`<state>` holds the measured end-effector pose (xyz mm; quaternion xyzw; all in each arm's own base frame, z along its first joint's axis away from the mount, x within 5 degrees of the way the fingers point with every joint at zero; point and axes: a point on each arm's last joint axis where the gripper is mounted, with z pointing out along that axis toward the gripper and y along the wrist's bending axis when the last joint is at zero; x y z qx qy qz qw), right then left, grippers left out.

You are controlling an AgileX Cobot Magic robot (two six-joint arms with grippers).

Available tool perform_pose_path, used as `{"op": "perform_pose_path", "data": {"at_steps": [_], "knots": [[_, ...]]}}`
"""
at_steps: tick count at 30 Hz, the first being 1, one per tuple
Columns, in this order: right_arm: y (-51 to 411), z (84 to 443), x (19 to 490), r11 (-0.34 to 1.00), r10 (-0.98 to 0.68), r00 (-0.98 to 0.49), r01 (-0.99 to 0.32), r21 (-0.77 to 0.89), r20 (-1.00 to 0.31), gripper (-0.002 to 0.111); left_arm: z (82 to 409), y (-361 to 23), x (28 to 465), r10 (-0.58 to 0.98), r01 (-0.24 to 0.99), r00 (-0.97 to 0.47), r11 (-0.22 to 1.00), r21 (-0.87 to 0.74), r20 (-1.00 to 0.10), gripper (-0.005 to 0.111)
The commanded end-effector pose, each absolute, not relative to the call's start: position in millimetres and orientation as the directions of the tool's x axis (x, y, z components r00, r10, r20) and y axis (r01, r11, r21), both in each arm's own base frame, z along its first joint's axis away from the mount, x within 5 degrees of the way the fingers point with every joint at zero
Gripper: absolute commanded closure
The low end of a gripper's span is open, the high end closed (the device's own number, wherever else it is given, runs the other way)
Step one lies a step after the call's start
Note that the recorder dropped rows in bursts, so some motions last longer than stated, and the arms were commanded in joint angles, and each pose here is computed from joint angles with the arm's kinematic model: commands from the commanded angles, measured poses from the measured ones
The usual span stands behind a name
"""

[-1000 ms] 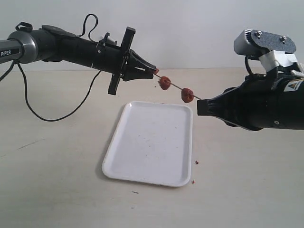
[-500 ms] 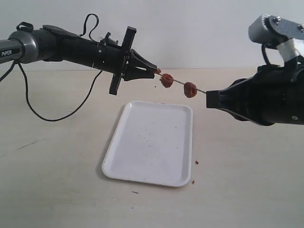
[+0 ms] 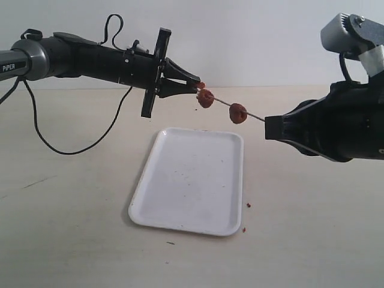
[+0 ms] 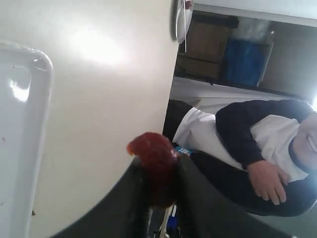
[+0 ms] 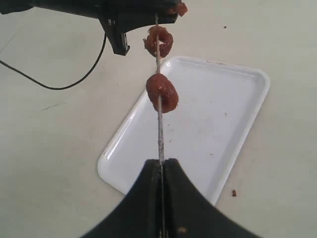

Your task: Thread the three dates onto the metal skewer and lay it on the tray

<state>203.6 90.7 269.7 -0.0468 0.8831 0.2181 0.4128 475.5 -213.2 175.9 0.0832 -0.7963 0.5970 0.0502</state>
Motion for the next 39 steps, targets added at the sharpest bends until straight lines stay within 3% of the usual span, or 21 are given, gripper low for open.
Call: {"op": "perform_pose_path", "data": {"at_steps": [1,39], "knots": [[90.1,271.1,204.2,0.901,0.096,-0.650,-0.264,0.343,-0.754,0.108,182.4,-214.2,474.8,-0.075,-0.204,-0.979,0.252,-0.946,0.191,0.086],[88.7,268.3,212.3,0.915,0.119,-0.626,-0.232,0.330,-0.771,0.108,182.1,-212.3,475.5,-0.083,-0.221,-0.975,0.254,-0.942,0.206,0.086]]}}
